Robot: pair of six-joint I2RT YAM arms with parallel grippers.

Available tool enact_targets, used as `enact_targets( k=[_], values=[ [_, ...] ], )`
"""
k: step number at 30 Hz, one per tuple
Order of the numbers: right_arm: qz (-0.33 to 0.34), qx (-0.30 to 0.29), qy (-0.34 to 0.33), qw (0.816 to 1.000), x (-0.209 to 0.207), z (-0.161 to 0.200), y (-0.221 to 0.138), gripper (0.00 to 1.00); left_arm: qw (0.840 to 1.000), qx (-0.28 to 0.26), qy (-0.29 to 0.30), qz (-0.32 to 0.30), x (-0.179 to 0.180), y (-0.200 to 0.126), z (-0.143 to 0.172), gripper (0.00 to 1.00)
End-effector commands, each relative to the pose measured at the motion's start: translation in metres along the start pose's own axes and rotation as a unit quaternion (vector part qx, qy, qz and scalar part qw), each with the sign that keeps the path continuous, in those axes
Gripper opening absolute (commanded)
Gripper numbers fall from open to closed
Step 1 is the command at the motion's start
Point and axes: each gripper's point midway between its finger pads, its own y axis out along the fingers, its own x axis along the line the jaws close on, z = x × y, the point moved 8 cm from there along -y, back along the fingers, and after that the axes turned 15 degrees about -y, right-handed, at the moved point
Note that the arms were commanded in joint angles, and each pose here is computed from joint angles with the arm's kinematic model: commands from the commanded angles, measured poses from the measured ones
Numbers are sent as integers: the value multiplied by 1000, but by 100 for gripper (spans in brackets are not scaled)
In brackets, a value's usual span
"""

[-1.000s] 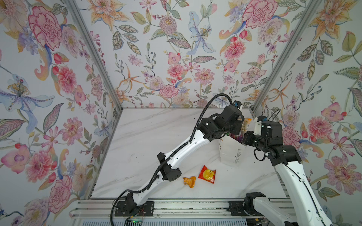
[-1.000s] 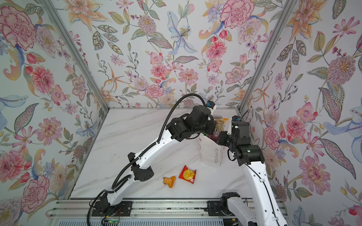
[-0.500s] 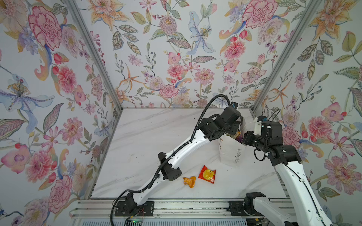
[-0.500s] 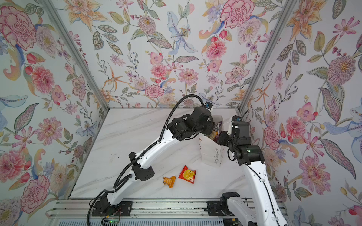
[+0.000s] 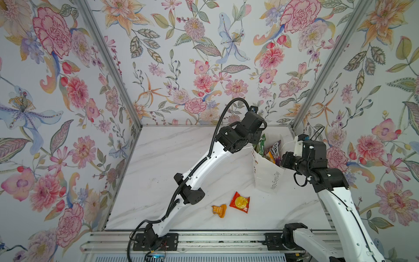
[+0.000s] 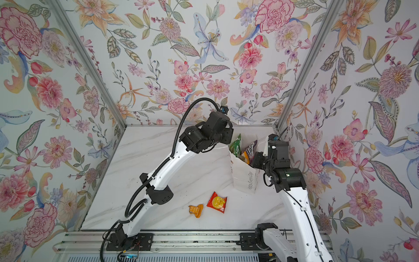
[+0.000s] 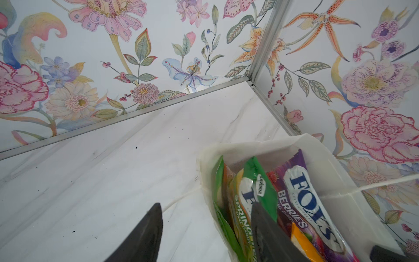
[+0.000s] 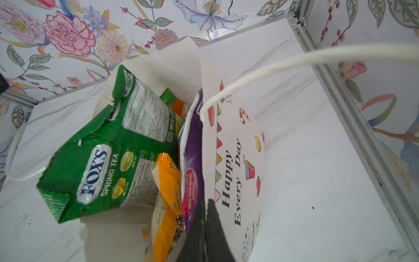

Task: Place the snacks into the paper bag
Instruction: Place the snack in the paper bag, then pick up the paper bag from the middle-right of the table.

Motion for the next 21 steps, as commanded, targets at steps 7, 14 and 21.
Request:
enact_targets(
  k=[7,14,21],
  values=[
    [-5,-7,-6,1000,2,0,-5,0,998,66,-8,2,10,24,21,58],
    [-5,-6,-6,1000,2,1,-5,0,995,100,-11,18,9,46,38,56],
    [-4,-6,-7,1000,2,1,-5,0,993,117,-10,15,13,60,47,36]
  ],
)
